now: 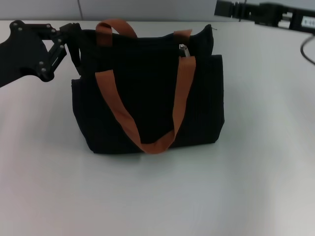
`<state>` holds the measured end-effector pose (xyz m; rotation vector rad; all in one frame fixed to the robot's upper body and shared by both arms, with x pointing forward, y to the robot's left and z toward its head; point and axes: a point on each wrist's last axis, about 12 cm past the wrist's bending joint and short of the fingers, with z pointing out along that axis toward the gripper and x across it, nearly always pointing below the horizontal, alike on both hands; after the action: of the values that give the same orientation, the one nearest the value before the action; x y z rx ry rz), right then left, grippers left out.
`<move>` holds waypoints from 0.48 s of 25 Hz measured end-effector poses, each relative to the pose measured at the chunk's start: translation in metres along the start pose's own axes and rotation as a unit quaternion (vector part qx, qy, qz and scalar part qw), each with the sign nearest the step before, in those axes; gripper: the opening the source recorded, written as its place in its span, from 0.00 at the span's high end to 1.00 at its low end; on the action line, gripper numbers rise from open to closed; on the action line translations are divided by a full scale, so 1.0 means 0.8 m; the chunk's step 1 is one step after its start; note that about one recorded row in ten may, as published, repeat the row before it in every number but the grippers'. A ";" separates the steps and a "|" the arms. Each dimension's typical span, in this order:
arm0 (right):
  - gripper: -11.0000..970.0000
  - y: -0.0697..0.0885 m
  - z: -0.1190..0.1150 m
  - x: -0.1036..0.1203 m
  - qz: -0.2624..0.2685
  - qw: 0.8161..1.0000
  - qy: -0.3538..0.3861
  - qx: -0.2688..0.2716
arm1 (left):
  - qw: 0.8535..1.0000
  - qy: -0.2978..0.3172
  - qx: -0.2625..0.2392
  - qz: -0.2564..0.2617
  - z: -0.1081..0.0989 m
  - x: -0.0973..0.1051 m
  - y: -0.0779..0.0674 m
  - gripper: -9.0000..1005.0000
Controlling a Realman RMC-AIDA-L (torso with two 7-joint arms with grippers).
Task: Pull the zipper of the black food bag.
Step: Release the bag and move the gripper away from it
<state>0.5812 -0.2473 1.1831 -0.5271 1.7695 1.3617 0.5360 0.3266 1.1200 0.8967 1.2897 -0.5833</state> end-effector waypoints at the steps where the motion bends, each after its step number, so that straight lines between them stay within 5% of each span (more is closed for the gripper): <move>1: 0.83 0.001 -0.002 0.005 -0.013 1.000 -0.003 -0.015 | 1.000 0.000 0.000 -0.001 0.000 0.000 0.000 0.92; 8: 0.64 0.018 -0.004 0.067 -0.151 0.977 0.045 -0.146 | 1.000 0.007 -0.007 -0.009 -0.003 0.005 -0.003 0.91; 12: 0.47 0.018 -0.005 0.100 -0.193 0.965 0.080 -0.159 | 1.000 0.008 -0.009 -0.014 -0.006 0.008 -0.007 0.91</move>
<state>0.5232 -0.2342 1.1272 -1.1237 1.4709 1.3526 0.5302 0.3286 1.1123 0.8722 1.3217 -0.5860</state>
